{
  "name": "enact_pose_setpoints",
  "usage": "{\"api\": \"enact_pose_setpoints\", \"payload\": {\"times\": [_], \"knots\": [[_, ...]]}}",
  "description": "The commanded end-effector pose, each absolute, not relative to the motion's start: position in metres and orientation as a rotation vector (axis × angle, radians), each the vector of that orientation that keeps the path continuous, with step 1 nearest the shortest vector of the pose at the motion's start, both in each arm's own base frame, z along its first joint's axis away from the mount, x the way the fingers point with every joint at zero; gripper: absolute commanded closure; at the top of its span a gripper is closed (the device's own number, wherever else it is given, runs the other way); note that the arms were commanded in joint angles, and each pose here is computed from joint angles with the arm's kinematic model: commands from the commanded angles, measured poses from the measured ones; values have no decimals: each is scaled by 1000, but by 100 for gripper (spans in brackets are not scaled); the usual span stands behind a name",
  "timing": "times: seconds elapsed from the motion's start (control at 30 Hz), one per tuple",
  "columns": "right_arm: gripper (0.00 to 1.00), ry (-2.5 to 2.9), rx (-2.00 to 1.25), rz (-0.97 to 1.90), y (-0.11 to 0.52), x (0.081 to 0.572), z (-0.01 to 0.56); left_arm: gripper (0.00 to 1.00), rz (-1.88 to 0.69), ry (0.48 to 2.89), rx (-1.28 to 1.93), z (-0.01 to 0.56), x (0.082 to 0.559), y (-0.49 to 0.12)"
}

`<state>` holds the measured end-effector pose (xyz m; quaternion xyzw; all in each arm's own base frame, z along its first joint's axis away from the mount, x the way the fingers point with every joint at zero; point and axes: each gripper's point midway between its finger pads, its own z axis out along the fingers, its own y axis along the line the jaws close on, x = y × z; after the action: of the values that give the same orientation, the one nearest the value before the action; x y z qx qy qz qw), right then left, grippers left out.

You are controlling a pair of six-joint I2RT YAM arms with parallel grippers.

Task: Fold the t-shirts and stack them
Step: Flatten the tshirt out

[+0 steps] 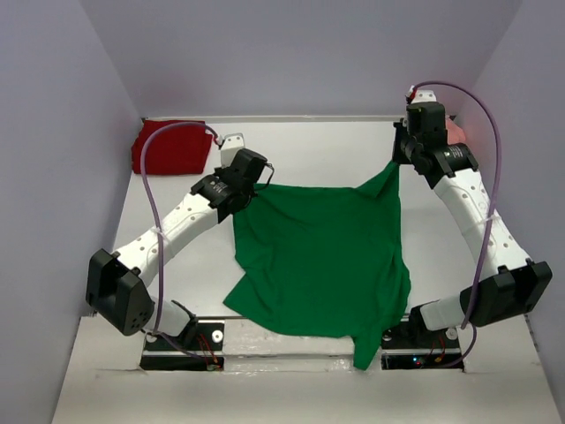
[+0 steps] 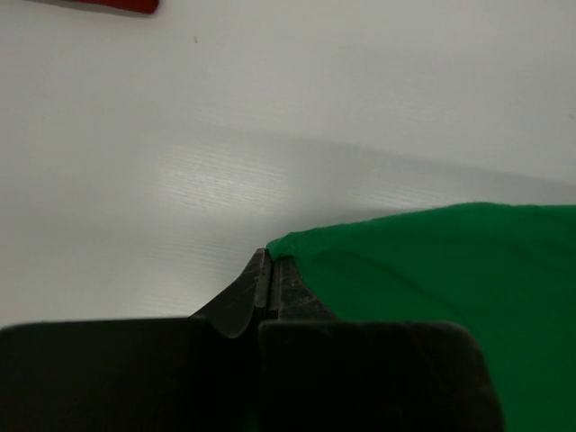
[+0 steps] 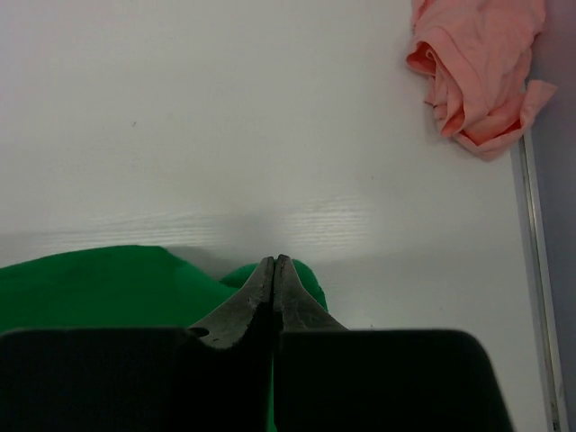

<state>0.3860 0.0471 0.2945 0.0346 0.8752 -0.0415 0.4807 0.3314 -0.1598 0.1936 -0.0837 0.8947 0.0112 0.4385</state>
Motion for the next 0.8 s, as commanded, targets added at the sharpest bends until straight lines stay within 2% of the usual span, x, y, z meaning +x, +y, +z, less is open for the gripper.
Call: {"api": "enact_pose_setpoints", "payload": {"times": [0.0,0.3,0.4,0.47,0.57,0.7,0.77], "knots": [[100,1963,134,-124,42,415,334,100,67,2028,-402,244,350,-127],[100,1959,126,-123,43,427,342,100,149,1974,-440,269,351,-94],[100,1929,114,-106,43,420,352,100,38,1973,-348,280,343,-105],[100,1887,118,-105,39,408,371,100,-65,1923,-309,295,339,-113],[100,1824,122,-126,29,386,414,100,-272,1750,-248,359,309,-114],[100,1641,124,-77,19,336,502,100,-315,1658,-231,410,273,-98],[100,1612,120,-64,15,313,522,100,-327,1621,-232,433,257,-89]]}}
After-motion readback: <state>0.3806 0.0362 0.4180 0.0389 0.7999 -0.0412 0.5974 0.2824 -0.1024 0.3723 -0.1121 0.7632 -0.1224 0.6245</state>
